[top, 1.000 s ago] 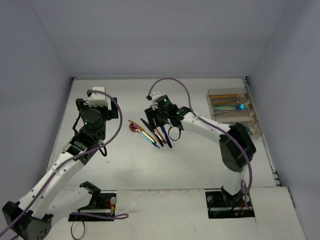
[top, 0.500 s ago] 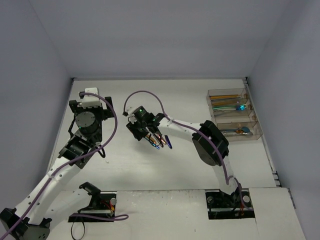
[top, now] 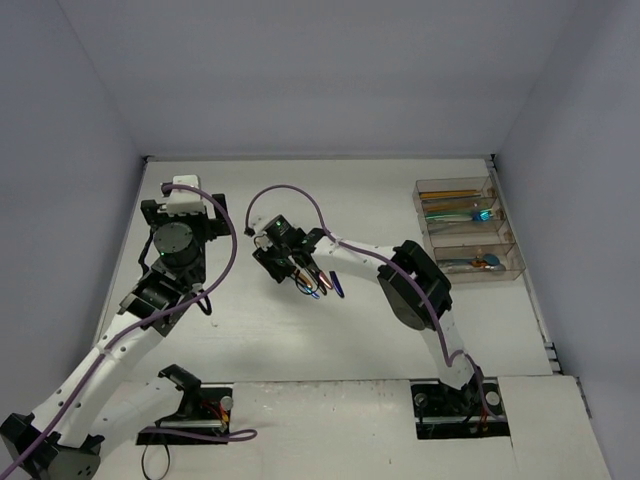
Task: Sort the eating utensils into containers
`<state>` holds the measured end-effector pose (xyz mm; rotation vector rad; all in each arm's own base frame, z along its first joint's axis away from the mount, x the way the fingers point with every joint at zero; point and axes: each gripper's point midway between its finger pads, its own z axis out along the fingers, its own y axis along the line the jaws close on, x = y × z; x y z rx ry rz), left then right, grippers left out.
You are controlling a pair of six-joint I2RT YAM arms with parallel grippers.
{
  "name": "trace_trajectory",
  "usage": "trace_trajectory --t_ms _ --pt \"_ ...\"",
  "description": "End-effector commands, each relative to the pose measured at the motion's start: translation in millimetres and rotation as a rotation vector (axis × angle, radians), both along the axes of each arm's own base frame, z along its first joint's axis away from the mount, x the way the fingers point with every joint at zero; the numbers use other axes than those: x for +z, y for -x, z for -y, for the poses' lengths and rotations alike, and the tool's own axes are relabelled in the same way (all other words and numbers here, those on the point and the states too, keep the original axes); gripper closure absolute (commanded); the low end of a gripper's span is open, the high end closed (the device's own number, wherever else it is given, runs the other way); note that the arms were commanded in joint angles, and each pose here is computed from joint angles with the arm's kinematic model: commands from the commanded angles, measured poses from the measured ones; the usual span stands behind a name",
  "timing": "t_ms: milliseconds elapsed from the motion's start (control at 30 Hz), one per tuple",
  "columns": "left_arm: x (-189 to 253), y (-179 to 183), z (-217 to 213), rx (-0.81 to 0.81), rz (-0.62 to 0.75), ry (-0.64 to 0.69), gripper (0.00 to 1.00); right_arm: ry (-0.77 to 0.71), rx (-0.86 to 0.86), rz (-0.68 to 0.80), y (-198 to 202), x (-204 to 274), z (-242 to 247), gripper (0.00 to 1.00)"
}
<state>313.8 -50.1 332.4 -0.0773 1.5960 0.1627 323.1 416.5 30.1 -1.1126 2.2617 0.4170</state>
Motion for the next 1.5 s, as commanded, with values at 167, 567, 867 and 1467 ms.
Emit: trace_trajectory --t_ms 167,567,867,1467 --pt "18.9 -2.6 -0.3 0.001 0.059 0.025 0.1 0.019 -0.002 0.019 -5.9 -8.8 -4.7 0.62" --pt "18.3 -2.8 1.1 -0.006 0.058 0.027 0.1 0.061 -0.008 -0.012 6.0 -25.4 7.8 0.83" --pt "20.9 -1.3 -0.4 -0.003 0.064 0.027 0.1 0.146 -0.016 -0.062 26.8 -28.0 33.3 1.0" --pt "20.8 -1.5 0.1 -0.005 0.064 0.029 0.1 -0.126 -0.499 0.222 -24.3 153.6 109.4 1.0"
